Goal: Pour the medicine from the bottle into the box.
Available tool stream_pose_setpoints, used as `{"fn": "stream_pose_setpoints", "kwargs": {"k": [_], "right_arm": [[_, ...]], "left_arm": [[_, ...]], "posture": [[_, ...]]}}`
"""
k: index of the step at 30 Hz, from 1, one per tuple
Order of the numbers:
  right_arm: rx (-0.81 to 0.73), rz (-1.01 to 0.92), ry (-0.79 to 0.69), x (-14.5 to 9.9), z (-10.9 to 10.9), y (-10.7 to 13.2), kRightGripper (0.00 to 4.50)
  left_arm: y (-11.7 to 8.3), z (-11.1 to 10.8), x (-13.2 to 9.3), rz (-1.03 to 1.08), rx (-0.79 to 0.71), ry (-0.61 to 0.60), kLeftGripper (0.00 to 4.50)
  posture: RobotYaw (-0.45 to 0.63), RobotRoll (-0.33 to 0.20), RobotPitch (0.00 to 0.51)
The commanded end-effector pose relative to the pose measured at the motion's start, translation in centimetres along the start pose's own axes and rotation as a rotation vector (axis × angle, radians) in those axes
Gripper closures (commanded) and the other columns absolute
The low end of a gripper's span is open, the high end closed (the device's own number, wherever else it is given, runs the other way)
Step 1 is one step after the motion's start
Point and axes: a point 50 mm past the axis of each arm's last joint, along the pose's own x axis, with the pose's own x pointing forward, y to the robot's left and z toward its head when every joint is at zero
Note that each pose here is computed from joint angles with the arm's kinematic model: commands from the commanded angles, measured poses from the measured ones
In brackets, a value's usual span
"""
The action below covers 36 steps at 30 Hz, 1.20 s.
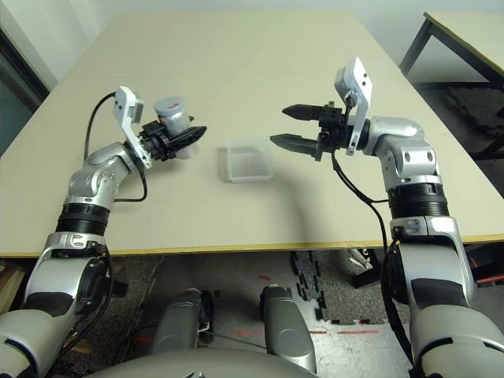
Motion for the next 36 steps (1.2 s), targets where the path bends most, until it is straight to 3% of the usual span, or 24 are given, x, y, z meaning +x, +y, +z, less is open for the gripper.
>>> {"fn": "stream_pose_setpoints", "kwargs": {"k": [1,18,36], "right_arm": [[0.007,0.067,0.001,1.2,0.6,0.0,0.0],[0.042,0.248,-0.035,6.6,2.4,-0.2,0.0],[0.051,0.277,-0.049,9.4,2.4,-0.2,0.0]], "left_arm": [[-0.8,0.5,1.0,-0.086,0.008,0.016,1.75],[-2.1,0.2,3.3,-0.229,0.033,0.074,1.75],[-2.6,-0.3,4.1,-0.264,0.036,0.089,1.75]], "posture": [[-0.2,0.0,0.049],[-0.19,0.0,0.047],[-0.18,0.0,0.051]]}}
